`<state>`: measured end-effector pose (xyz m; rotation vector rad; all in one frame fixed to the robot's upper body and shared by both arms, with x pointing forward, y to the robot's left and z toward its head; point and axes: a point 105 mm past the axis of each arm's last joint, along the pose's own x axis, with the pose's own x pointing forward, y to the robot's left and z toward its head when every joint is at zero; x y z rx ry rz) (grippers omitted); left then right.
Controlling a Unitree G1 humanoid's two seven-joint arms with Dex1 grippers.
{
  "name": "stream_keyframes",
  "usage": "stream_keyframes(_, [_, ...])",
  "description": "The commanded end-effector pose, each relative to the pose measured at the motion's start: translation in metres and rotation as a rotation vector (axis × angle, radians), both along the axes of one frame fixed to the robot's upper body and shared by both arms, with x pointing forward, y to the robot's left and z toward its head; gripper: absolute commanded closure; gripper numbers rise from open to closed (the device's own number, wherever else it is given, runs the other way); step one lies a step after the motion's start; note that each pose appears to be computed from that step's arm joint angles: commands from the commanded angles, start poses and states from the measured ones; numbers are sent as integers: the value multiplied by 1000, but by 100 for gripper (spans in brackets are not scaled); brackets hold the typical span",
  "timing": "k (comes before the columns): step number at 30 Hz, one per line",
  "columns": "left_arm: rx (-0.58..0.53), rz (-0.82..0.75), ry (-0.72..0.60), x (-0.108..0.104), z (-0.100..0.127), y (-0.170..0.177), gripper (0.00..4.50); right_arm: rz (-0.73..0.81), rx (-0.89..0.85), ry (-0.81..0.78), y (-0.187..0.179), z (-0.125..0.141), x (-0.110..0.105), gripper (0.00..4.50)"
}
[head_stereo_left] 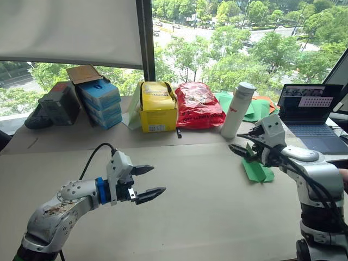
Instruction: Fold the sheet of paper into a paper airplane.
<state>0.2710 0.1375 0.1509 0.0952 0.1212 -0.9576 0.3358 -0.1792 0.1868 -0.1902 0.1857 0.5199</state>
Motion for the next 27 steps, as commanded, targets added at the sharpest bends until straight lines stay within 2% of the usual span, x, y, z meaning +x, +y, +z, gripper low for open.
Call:
stream_keyframes(1, [-38, 186, -70, 16, -2, 23, 0, 112, -29, -132, 17, -1, -16, 4])
stream_keyframes(6, [-67, 382, -85, 23, -23, 49, 0, 94, -4, -111, 28, -54, -19, 4])
stream_keyframes(8, [-79, 425, -100, 25, -24, 55, 0, 108, -5, -114, 33, -64, -21, 4])
stream_keyframes(12, [-96, 446, -105, 27, -24, 59, 0, 129, 34, -150, 41, -64, -23, 4])
stream_keyframes(27, [-95, 420, -126, 32, -24, 54, 0, 132, -3, -157, 40, -69, -21, 4])
